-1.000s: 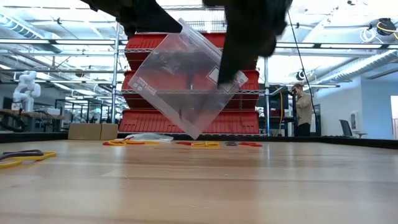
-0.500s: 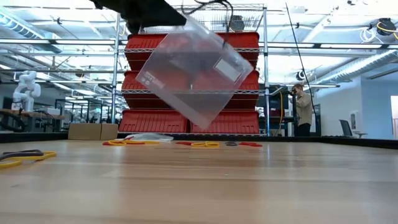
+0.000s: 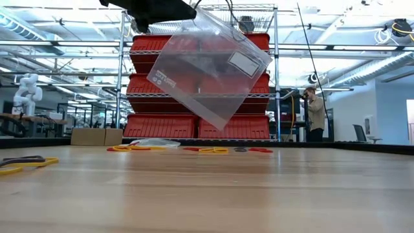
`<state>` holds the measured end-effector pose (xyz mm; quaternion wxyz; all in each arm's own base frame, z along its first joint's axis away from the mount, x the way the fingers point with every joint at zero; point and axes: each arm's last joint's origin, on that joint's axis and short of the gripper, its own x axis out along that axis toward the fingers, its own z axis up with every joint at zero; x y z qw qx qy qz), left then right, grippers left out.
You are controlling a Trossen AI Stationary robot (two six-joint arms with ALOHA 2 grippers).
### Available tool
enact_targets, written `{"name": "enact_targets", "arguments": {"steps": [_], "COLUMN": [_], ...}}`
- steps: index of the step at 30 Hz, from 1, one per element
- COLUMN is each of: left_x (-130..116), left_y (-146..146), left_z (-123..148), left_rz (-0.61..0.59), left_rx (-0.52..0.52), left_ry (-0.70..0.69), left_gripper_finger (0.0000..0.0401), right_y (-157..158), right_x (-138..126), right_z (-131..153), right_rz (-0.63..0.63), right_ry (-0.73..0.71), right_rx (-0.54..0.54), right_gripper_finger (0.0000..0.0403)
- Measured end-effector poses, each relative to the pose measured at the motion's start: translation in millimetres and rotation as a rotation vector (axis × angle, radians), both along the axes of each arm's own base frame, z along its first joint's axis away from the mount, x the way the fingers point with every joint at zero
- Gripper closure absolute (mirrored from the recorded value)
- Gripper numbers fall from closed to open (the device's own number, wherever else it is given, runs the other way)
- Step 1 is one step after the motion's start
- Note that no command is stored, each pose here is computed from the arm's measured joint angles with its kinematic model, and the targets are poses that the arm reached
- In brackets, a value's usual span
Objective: Sort rubber bands
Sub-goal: Put the bottom center purple rubber band into the top right transparent zip lock bag
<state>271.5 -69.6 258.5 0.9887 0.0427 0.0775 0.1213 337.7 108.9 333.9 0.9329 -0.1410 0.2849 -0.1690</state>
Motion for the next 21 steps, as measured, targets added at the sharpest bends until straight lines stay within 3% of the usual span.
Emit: {"name": "enact_targets", "arguments": {"steps": [10,21], "left_x": [0.0,0.2], "left_y": [-0.4,-2.2], "left_z": [0.6,2.7], "left_rz": [-0.003,-0.033], "left_rx": [-0.002,0.012], "left_ry": [-0.006,-0.022], "left_gripper_finger": [0.0401,0.0401], "right_y": [-3.2,-11.6], "right_x": [0.8,-1.1], "right_z": [-1.1,-21.1], "right_rz": [-0.010,-0.053], "right_ry": [-0.001,0.061], "right_rx": [0.050,0.091], "right_gripper_finger": [0.0403,0.0403]}}
